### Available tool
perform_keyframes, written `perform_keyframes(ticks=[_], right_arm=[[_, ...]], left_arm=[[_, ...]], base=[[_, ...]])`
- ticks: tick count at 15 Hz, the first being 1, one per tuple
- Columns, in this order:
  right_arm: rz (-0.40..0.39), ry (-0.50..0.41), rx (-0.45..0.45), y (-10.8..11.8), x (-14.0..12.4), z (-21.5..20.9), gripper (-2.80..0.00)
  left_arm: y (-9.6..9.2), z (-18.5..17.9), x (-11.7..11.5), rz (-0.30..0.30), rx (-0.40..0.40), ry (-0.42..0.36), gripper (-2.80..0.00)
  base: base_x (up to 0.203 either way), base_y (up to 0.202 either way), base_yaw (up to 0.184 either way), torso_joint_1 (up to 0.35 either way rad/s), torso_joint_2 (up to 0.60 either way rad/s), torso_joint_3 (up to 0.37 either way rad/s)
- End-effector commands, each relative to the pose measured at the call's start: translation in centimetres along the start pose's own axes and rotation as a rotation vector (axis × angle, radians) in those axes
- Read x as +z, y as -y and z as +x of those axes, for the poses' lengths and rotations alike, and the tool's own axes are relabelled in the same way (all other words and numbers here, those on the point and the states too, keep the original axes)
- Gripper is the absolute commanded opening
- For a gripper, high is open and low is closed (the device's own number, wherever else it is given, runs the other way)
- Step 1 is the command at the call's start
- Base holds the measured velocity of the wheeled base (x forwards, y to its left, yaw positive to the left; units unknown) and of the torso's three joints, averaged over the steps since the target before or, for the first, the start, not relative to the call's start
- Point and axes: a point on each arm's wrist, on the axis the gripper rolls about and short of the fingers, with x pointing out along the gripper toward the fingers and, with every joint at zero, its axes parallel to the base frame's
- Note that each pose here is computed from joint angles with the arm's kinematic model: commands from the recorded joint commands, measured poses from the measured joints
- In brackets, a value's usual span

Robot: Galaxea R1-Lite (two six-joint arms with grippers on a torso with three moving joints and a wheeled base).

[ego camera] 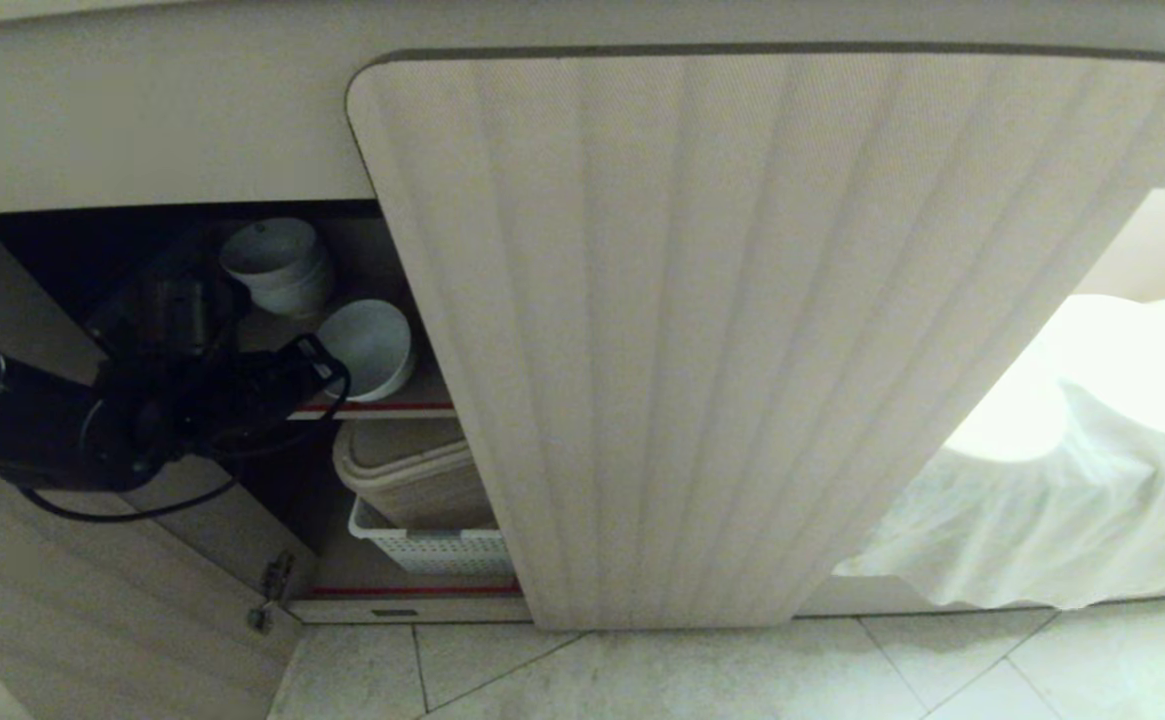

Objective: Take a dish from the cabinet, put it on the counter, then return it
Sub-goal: Take the bowl from the cabinet

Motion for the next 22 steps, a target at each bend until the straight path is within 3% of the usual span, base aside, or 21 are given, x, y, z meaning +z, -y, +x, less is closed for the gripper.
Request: perform_keyframes(ticks=[1, 13, 22], right_arm=[[0.001, -0.001, 0.000, 0.0, 0.0, 0.0, -2.80], [0.001, 0.000, 0.001, 0.0, 0.0, 0.0, -2.80], [0.001, -0.001, 0.000, 0.0, 0.0, 0.0, -2.80]], left_arm=[[0.1, -0.8, 0.0, -0.004, -0.008, 0.006, -2.80], [-1.2, -4.3, -1.7, -0.004, 0.019, -0.035, -2.80], [-1.1, -6.9, -1.7, -0.006, -0.001, -0.018, -2.80]], base=[[0.000, 0.000, 0.000, 0.000, 0.00, 0.000], [0.000, 0.000, 0.000, 0.000, 0.00, 0.000], [0.000, 0.000, 0.000, 0.000, 0.00, 0.000]])
